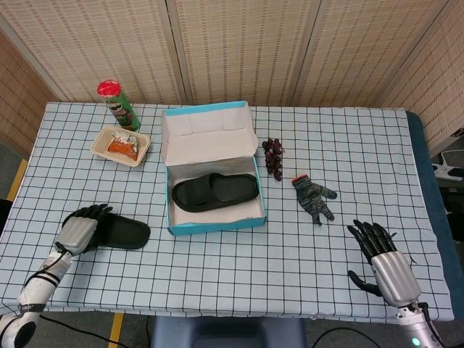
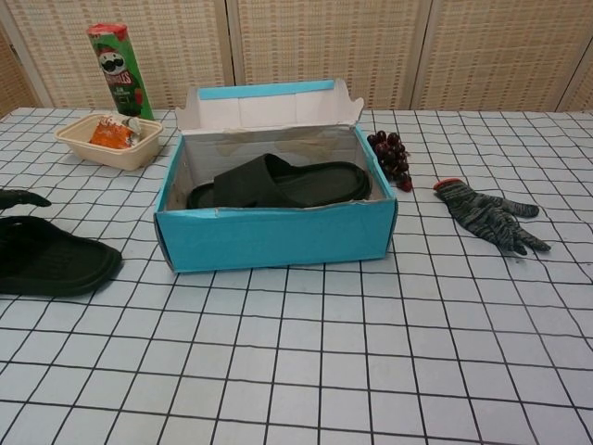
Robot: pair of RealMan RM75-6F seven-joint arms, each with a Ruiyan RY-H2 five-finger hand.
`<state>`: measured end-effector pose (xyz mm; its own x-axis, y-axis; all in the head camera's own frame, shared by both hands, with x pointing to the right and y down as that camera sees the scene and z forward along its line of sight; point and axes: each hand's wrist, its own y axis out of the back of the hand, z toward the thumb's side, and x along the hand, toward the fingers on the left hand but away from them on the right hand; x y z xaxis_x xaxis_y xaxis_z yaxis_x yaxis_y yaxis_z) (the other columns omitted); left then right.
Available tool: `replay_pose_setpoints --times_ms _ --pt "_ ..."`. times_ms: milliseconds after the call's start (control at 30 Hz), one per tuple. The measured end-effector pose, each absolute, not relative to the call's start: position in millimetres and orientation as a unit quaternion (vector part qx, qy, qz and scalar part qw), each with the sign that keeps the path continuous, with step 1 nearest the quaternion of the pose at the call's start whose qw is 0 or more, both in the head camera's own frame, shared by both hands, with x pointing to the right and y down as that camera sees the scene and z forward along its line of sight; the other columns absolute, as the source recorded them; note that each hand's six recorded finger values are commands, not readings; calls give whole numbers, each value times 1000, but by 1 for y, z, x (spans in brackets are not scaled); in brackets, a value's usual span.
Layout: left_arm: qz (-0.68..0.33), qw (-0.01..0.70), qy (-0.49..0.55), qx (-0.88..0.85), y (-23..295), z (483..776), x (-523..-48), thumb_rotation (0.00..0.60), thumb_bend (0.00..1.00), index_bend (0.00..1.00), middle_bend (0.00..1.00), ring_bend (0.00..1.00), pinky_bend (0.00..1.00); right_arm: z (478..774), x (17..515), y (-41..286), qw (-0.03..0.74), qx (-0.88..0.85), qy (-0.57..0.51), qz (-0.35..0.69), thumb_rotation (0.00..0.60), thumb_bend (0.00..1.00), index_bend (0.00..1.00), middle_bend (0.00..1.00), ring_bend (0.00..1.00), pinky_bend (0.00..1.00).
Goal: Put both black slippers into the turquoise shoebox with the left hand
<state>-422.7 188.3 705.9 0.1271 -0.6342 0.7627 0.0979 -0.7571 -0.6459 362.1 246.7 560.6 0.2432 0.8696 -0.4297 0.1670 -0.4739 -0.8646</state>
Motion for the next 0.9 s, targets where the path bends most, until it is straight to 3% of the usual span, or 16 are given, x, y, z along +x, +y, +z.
replay_pose_setpoints --times_ms 100,533,900 --pt "-634 281 190 -694 190 709 -422 600 292 0 0 0 94 561 363 246 356 -702 -368 494 600 161 0 0 0 0" --pt "-605 296 231 -703 177 673 -420 600 301 0 0 0 97 564 360 247 356 -705 -363 495 600 161 0 0 0 0" --pt "-642 275 167 -696 189 702 -429 600 293 0 0 0 97 562 360 248 358 -703 -364 495 600 161 0 0 0 0"
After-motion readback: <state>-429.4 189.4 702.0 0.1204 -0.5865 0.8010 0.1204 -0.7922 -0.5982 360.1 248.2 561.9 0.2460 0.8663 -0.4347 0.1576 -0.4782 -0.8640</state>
